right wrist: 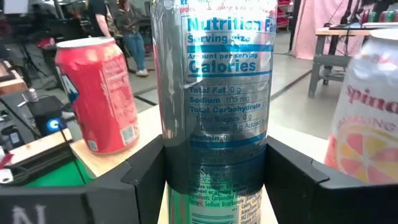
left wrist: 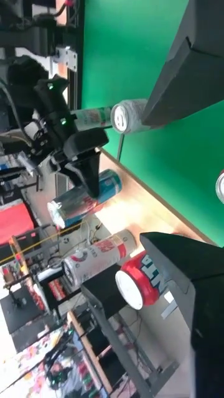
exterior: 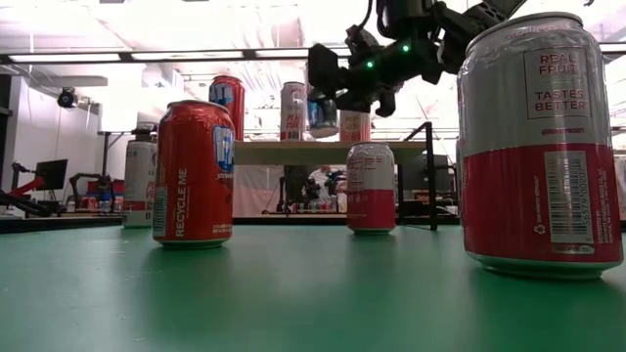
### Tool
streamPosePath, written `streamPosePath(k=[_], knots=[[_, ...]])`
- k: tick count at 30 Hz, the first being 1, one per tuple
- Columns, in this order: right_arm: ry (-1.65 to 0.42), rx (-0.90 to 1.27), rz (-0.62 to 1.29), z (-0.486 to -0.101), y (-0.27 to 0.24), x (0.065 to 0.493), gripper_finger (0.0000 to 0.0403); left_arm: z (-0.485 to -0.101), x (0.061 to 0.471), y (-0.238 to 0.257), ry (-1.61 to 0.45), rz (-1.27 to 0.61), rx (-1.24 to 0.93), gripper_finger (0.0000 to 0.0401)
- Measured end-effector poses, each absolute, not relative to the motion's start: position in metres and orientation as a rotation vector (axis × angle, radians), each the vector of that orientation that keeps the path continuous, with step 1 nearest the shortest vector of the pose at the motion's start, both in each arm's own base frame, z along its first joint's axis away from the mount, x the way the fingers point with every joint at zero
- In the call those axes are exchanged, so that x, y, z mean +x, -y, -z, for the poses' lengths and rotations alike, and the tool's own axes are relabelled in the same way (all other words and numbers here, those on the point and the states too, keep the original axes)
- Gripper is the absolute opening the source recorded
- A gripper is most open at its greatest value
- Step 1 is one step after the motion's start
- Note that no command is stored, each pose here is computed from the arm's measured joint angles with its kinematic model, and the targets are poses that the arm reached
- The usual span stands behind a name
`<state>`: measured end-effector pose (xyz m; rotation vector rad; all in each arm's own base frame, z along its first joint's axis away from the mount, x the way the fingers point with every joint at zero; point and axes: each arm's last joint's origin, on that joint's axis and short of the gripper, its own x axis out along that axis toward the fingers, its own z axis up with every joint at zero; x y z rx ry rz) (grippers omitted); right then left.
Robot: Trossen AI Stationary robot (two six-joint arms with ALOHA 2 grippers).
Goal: Place canned beverage on shelf
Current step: Put the top left blue soda can on the shelf
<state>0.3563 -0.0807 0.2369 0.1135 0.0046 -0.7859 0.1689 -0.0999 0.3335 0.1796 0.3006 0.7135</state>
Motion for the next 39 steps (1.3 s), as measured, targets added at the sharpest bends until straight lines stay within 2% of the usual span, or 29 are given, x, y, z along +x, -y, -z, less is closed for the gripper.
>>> streamPosePath(k=[24,31,39], knots=[[-0.012,0.119,0.866,-0.221,0.083,0.361,0.0207,-0.325,0.178,0.106,-0.309,-0.729,0.201,0.0278],[-0.018,0.110,0.887,-0.220,0.084,0.360,0.0231,-0.325,0.178,0.106,-0.309,-0.729,0.200,0.0278],[-0.027,0.098,0.889,-0.220,0.084,0.360,0.0234,-0.325,0.178,0.106,-0.309,-0.729,0.201,0.0278]])
